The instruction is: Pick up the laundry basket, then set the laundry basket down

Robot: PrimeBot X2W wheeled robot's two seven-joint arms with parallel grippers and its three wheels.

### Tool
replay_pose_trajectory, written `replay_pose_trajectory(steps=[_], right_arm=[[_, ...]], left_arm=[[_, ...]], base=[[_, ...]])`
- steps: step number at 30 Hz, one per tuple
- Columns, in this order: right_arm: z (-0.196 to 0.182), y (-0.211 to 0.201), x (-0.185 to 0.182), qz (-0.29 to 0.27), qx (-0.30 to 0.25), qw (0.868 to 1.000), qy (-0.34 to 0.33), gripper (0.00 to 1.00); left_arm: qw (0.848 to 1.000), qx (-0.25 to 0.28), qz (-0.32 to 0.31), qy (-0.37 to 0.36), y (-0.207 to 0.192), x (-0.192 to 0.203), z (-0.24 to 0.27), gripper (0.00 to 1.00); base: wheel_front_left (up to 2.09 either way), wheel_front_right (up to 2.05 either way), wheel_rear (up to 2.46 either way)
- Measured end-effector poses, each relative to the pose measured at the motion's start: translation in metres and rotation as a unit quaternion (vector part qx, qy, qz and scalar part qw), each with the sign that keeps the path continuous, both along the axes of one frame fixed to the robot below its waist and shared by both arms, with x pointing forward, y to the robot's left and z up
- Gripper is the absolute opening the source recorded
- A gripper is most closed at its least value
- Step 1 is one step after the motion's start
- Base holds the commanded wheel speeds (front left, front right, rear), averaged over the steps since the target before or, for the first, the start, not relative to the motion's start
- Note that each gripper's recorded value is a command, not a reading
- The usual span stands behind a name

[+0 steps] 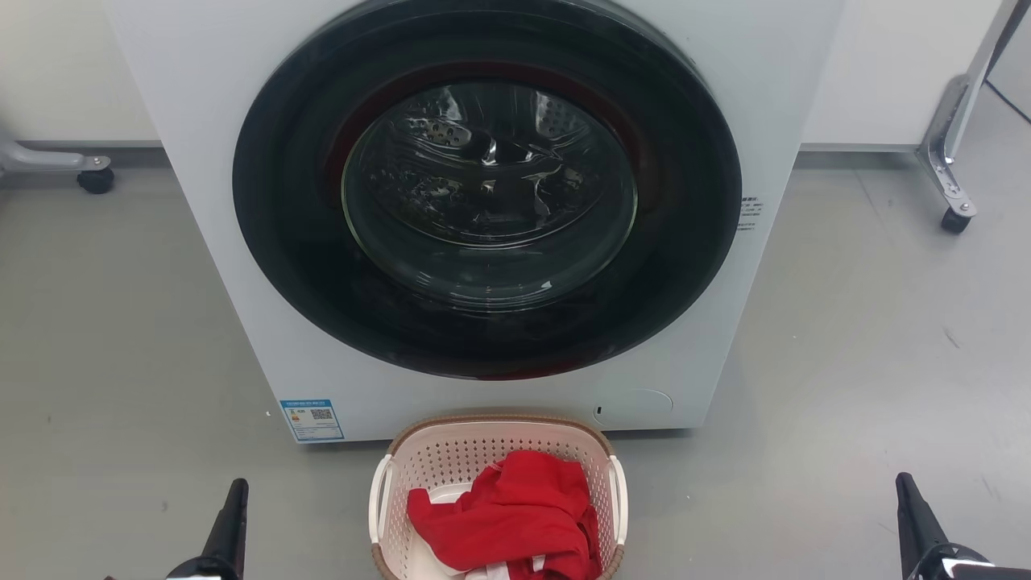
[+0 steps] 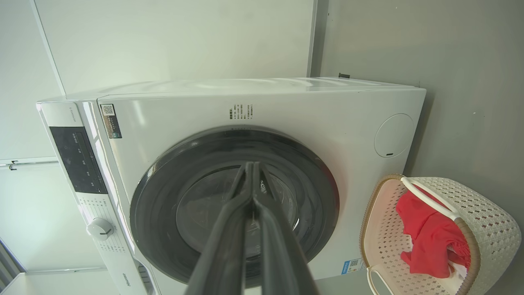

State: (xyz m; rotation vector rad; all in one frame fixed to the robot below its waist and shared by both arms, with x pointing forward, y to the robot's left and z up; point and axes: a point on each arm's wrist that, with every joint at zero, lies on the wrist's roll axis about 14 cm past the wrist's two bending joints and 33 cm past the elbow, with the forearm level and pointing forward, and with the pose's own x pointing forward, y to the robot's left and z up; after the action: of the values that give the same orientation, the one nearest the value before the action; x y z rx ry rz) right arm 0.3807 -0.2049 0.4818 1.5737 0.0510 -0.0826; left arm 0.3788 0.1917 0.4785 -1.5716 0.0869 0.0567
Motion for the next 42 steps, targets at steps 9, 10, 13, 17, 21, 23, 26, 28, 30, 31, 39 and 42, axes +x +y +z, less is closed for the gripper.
replay_pose_trajectory(steps=[9, 10, 13, 17, 21, 23, 26, 28, 30, 31, 39, 42], right_arm=[[0.0, 0.0, 0.0, 0.0, 0.0, 1.0, 0.0, 0.0], [0.0, 0.0, 0.0, 0.0, 0.0, 1.0, 0.0, 0.0], [0.0, 0.0, 0.0, 0.0, 0.0, 1.0, 0.0, 0.0], [0.0, 0.0, 0.0, 0.0, 0.0, 1.0, 0.0, 0.0], [0.0, 0.0, 0.0, 0.0, 0.0, 1.0, 0.0, 0.0], [0.0, 0.0, 0.0, 0.0, 0.0, 1.0, 0.0, 0.0], [0.0001, 0.0, 0.0, 0.0, 0.0, 1.0, 0.0, 0.0], [0.0001, 0.0, 0.0, 0.0, 0.0, 1.0, 0.0, 0.0], [0.0001, 0.0, 0.0, 0.0, 0.0, 1.0, 0.0, 0.0], [0.0001, 0.0, 0.0, 0.0, 0.0, 1.0, 0.0, 0.0], [0.0, 0.0, 0.0001, 0.0, 0.0, 1.0, 0.0, 0.0], [0.0001, 0.0, 0.0, 0.0, 0.0, 1.0, 0.0, 0.0]], left_arm=[[1.0, 0.0, 0.0, 0.0, 0.0, 0.0, 0.0, 0.0], [1.0, 0.0, 0.0, 0.0, 0.0, 0.0, 0.0, 0.0], [1.0, 0.0, 0.0, 0.0, 0.0, 0.0001, 0.0, 0.0], [1.0, 0.0, 0.0, 0.0, 0.0, 0.0, 0.0001, 0.0], [1.0, 0.0, 0.0, 0.0, 0.0, 0.0001, 0.0001, 0.0], [1.0, 0.0, 0.0, 0.0, 0.0, 0.0001, 0.0001, 0.0], [1.0, 0.0, 0.0, 0.0, 0.0, 0.0001, 0.0001, 0.0], [1.0, 0.0, 0.0, 0.0, 0.0, 0.0001, 0.0002, 0.0], [1.0, 0.0, 0.0, 0.0, 0.0, 0.0001, 0.0002, 0.0], [1.0, 0.0, 0.0, 0.0, 0.0, 0.0001, 0.0002, 0.0], [1.0, 0.0, 0.0, 0.0, 0.0, 0.0001, 0.0002, 0.0], [1.0, 0.0, 0.0, 0.0, 0.0, 0.0001, 0.0002, 0.0]], base=[[0.0, 0.0, 0.0], [0.0, 0.0, 0.0], [0.0, 0.0, 0.0], [0.0, 0.0, 0.0], [0.0, 0.0, 0.0], [0.0, 0.0, 0.0], [0.0, 0.0, 0.0], [0.0, 0.0, 0.0], [0.0, 0.0, 0.0], [0.0, 0.0, 0.0], [0.0, 0.0, 0.0], [0.0, 0.0, 0.0]])
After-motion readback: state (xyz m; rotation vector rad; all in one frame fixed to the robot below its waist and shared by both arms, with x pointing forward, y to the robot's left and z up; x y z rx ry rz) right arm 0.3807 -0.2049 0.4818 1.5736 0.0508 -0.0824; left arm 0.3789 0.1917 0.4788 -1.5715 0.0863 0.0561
